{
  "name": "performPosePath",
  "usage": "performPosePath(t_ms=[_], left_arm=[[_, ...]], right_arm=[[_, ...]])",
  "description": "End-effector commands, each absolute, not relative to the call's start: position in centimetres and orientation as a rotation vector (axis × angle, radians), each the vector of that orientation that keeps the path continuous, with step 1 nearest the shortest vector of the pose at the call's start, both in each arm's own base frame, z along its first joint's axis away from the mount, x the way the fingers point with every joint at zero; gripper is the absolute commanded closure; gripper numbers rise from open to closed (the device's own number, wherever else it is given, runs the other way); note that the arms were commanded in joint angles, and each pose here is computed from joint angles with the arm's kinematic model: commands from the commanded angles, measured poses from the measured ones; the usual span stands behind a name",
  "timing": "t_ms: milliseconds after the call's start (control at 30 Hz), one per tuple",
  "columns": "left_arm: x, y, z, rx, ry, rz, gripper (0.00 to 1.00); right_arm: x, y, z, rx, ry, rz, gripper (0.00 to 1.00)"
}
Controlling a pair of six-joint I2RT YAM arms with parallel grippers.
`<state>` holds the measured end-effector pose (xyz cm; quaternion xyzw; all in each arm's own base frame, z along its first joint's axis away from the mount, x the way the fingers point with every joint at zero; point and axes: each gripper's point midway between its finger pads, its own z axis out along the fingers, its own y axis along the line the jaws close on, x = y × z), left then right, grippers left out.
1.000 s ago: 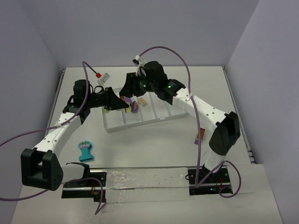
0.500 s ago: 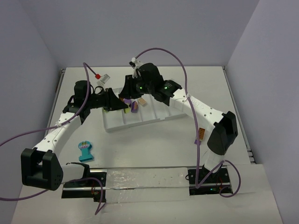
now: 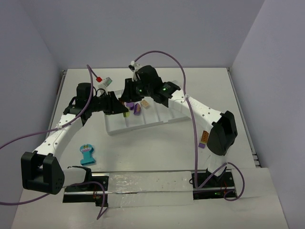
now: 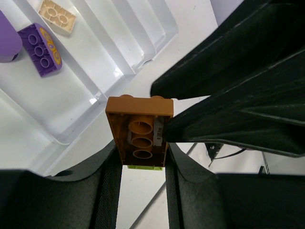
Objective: Sort the legos into containers by color
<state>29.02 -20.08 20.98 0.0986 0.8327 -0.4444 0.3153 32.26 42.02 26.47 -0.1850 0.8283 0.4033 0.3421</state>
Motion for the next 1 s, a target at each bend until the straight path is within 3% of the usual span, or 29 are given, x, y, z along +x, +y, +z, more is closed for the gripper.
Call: performPosePath(t_ms=[0, 167, 233, 300, 333, 467, 667, 733, 967], left_arm=[[29.80, -20.00, 23.27, 0.308, 2.124, -1.134, 1.00], [29.85, -19.93, 23.19, 0.310, 2.128, -1.126, 1.00], [29.86, -19.86, 23.11, 0.306, 2.131, -1.119, 1.00], [29.89, -19.80, 22.97, 0.304, 2.136, -1.113, 1.00], [29.92, -19.76, 22.95, 0.304, 2.134, -1.109, 1.00], [29.77, -19.85, 22.97, 0.323, 2.125, -1.116, 0.97], [29.68, -20.04, 23.38, 0.347, 2.109, -1.130, 0.65], [29.75, -20.05, 23.37, 0.347, 2.109, -1.130, 0.59], [30.29, -19.82, 22.72, 0.317, 2.131, -1.104, 0.61]], right_arm=[[32.47, 43.07, 26.93, -0.506, 2.136, 1.037, 0.60], [32.38, 43.57, 26.50, -0.516, 2.143, 1.054, 0.65], [32.28, 43.70, 26.39, -0.520, 2.144, 1.064, 0.76], [32.11, 43.74, 26.57, -0.519, 2.136, 1.074, 0.98], [32.10, 43.72, 26.49, -0.517, 2.137, 1.075, 1.00], [32.19, 43.50, 26.60, -0.497, 2.129, 1.074, 1.00], [32.15, 43.72, 26.94, -0.484, 2.121, 1.092, 1.00], [32.14, 43.75, 27.10, -0.479, 2.119, 1.098, 1.00], [32.36, 43.87, 27.07, -0.467, 2.119, 1.102, 1.00]])
